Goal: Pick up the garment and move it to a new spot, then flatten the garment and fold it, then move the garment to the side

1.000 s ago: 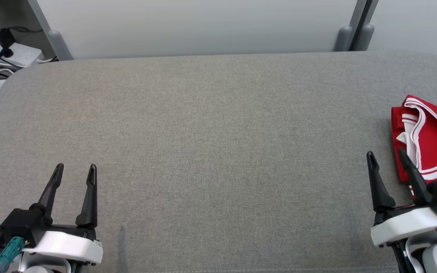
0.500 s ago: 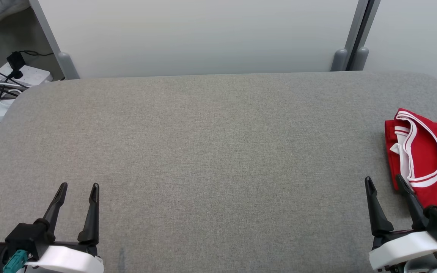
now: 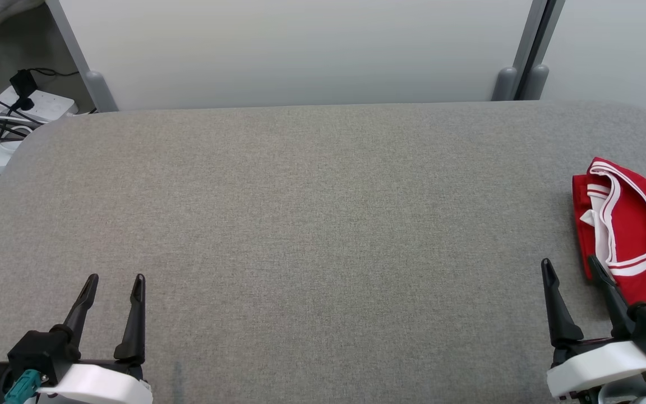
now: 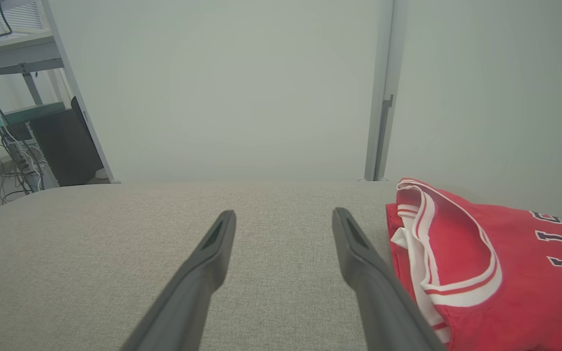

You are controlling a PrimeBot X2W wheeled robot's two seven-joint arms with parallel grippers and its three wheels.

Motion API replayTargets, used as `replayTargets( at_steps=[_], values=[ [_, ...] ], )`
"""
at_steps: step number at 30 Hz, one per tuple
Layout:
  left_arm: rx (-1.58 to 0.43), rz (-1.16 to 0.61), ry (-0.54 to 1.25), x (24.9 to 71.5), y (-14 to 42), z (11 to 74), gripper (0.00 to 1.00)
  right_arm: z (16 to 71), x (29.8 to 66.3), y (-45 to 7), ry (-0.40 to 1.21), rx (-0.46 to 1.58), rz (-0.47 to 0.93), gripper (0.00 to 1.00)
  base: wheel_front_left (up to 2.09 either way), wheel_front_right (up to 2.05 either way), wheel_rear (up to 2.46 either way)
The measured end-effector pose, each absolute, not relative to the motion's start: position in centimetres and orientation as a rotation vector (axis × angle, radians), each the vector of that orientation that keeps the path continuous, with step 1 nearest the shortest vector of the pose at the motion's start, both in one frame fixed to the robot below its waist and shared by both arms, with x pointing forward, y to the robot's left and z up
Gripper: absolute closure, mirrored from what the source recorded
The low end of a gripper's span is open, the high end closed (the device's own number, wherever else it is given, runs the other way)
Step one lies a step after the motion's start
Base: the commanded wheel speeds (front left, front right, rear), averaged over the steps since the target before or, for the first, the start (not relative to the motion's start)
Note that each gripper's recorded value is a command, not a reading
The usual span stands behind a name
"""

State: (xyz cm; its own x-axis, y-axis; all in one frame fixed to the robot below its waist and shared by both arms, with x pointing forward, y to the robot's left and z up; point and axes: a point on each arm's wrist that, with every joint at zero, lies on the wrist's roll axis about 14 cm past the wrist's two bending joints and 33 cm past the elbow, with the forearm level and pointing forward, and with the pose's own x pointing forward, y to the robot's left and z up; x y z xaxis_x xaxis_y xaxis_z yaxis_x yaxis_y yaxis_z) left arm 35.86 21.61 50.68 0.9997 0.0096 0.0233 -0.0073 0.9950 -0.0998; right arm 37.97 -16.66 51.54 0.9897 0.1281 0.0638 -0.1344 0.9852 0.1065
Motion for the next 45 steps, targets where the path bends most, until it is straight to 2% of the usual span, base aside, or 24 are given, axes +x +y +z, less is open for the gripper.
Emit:
replayTargets(
  at_steps=[25,26,31,45],
  values=[
    [-0.107,0.018,-0.017,35.8,21.6,50.5,0.0,51.7,37.9,-17.3,-0.061,0.112,0.111,0.0,0.0,0.0,0.0],
    [-0.108,0.019,-0.016,35.8,21.6,50.5,1.0,51.6,37.8,-17.3,-0.056,0.112,0.111,1.0,0.0,0.0,0.0],
    [-0.156,0.025,0.056,35.0,20.7,48.2,1.0,49.5,37.0,-17.1,0.007,0.145,0.101,1.0,0.0,0.0,0.0],
    [-0.308,0.062,0.101,35.0,21.0,47.4,1.0,48.9,36.9,-17.7,0.039,0.303,0.066,1.0,0.0,0.0,0.0]
  ],
)
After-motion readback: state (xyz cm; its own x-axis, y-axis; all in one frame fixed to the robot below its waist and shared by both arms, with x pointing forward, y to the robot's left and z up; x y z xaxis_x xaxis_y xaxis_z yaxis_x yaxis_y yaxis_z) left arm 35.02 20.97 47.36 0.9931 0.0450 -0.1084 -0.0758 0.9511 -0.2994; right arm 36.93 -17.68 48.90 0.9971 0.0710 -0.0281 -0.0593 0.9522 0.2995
